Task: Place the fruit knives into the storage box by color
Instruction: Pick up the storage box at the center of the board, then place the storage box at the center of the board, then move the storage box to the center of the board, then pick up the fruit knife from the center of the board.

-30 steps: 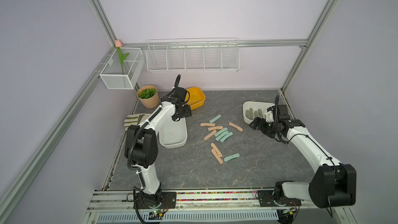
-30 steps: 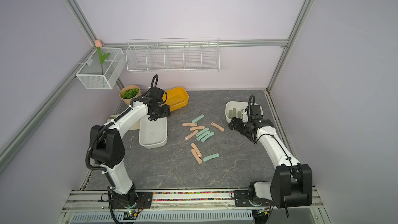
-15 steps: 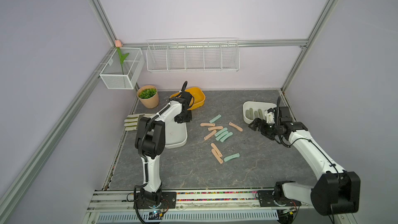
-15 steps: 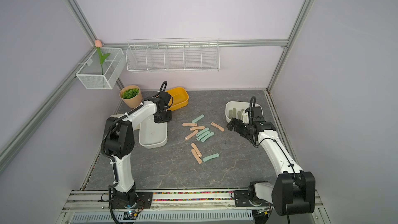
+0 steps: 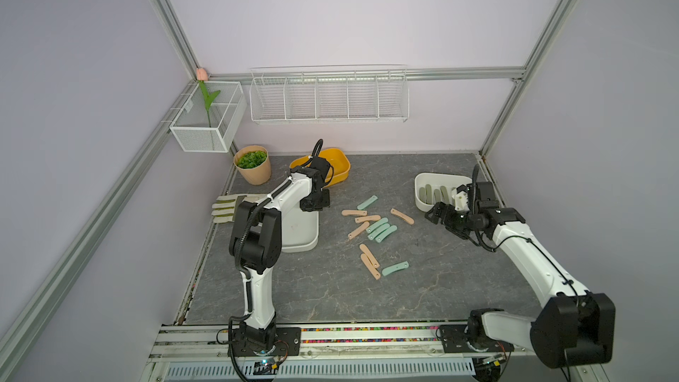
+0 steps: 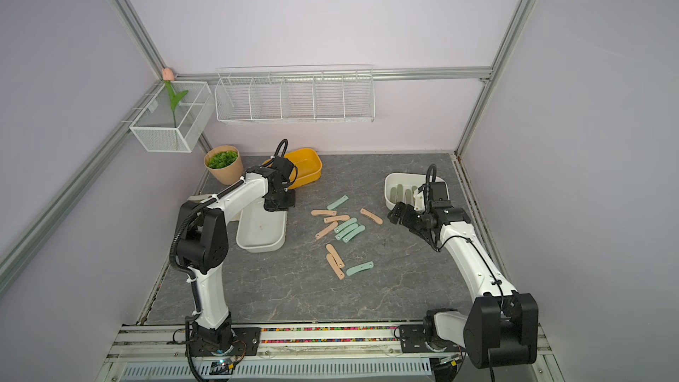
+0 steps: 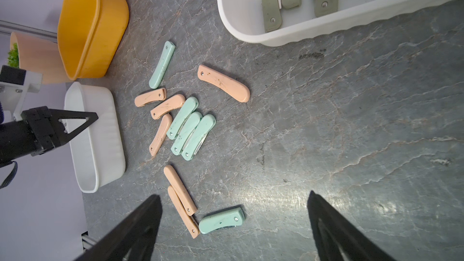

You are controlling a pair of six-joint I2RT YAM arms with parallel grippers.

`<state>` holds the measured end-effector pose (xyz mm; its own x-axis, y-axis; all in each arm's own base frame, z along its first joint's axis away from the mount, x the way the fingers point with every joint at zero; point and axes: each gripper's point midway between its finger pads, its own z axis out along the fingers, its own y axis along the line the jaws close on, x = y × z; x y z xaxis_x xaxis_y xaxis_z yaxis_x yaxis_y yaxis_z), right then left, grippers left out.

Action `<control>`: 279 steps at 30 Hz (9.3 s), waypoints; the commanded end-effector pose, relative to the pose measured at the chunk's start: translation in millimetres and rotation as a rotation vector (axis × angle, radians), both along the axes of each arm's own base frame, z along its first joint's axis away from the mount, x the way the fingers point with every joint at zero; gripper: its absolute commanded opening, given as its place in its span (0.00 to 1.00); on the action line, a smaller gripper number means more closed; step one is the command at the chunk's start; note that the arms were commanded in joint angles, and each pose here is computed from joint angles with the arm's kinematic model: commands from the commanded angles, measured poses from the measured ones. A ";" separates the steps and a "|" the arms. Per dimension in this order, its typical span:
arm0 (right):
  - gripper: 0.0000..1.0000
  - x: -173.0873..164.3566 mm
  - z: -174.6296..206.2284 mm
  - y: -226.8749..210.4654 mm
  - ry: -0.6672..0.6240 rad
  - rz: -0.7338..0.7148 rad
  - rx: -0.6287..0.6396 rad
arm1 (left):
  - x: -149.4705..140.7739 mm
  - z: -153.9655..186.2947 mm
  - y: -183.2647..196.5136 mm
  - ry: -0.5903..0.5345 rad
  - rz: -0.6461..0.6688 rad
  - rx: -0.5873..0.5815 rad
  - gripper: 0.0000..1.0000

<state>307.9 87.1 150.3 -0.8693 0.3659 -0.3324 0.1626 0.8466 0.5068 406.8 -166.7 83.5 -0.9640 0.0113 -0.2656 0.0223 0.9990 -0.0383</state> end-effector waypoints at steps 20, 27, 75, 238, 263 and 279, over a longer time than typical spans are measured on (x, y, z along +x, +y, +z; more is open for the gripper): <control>0.89 31.1 74.4 -141.6 -0.103 -0.527 0.135 | -93.4 158.4 -239.4 -0.465 -0.781 0.107 0.00; 0.90 15.0 73.7 -201.8 -0.149 -0.744 0.233 | -138.0 158.1 -325.7 -0.660 -1.025 0.146 0.00; 0.90 -4.0 49.8 -236.3 -0.142 -0.857 0.325 | -227.3 70.0 -475.9 -0.733 -1.411 -0.046 0.39; 0.72 -75.8 -119.5 155.2 0.239 0.176 -0.234 | -95.4 137.5 -49.8 -0.656 -0.087 -0.386 0.99; 0.65 -107.3 -142.0 125.7 0.281 0.306 -0.598 | -95.5 139.8 -51.0 -0.667 -0.102 -0.400 0.99; 0.44 -103.7 -151.3 129.2 0.288 0.302 -0.622 | -95.9 136.1 -56.6 -0.645 -0.109 -0.419 0.99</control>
